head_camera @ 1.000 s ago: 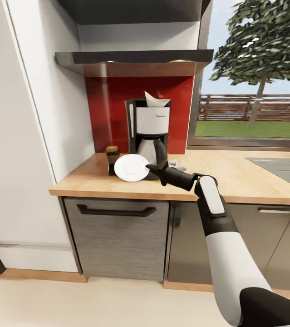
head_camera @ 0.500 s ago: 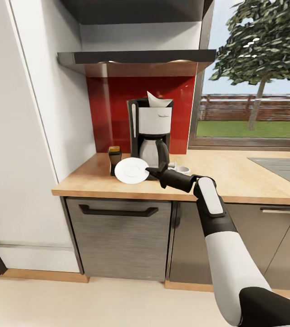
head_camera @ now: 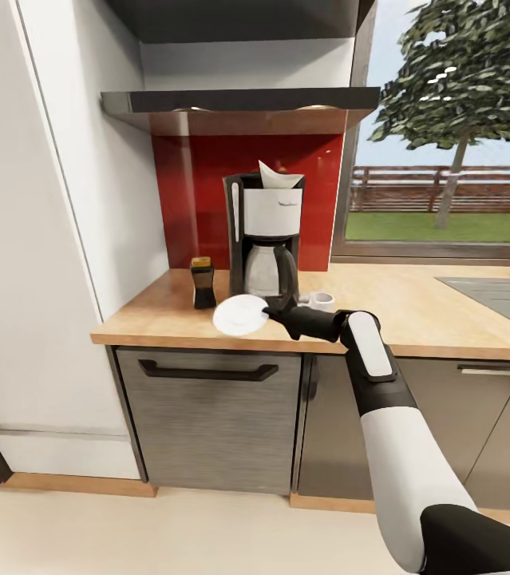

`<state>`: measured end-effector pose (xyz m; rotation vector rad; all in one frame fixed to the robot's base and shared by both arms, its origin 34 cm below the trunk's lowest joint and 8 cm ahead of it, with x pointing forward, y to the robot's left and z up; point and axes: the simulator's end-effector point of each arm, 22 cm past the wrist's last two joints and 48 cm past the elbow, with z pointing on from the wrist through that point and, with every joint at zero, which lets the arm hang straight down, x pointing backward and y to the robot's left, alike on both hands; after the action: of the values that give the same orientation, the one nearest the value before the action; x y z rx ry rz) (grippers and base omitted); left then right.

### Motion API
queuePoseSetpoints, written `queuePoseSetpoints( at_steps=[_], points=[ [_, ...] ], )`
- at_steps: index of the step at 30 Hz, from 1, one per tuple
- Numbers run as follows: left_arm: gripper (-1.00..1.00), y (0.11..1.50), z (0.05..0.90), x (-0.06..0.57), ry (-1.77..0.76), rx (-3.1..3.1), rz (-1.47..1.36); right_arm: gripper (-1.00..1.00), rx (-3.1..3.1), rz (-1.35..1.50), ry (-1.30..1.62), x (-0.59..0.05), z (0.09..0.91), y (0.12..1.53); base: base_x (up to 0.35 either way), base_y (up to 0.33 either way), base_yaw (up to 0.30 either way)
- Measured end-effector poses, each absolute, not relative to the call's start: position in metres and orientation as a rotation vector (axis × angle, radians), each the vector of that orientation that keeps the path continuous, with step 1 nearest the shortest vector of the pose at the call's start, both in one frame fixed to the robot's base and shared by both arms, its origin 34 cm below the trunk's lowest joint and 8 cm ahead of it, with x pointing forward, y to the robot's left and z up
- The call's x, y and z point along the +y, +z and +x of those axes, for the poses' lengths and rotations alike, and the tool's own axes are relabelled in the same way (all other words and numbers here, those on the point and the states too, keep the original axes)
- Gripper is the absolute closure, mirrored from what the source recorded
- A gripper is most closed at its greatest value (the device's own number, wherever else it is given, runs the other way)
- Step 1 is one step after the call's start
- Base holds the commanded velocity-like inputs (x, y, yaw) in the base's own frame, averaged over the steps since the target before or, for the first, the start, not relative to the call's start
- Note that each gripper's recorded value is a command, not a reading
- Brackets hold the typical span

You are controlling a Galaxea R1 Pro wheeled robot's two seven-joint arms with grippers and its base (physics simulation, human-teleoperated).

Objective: Set up a coffee station on the kitchen countertop: keep the coffee maker on the countertop, move the bottle of coffee from the kitchen shelf to the counter next to the coffee maker, place a paper coffee filter on top of the coffee maker, put the saucer next to the coffee maker with the coffee cup on the saucer, and place the electric kettle next to the coffee maker.

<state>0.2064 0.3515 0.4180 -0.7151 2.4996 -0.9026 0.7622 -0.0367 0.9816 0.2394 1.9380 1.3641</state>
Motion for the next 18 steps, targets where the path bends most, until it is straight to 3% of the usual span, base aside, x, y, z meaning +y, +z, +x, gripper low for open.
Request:
queuePoseSetpoints(
  at_steps=[18],
  points=[
    [-1.0, 0.418, 0.207, 0.351, -0.905, 2.497, -0.715, 1.0, 1.991, 0.345, 1.329, -0.04, 0.776, 0.952, 0.015, 0.009, 0.0]
  ],
)
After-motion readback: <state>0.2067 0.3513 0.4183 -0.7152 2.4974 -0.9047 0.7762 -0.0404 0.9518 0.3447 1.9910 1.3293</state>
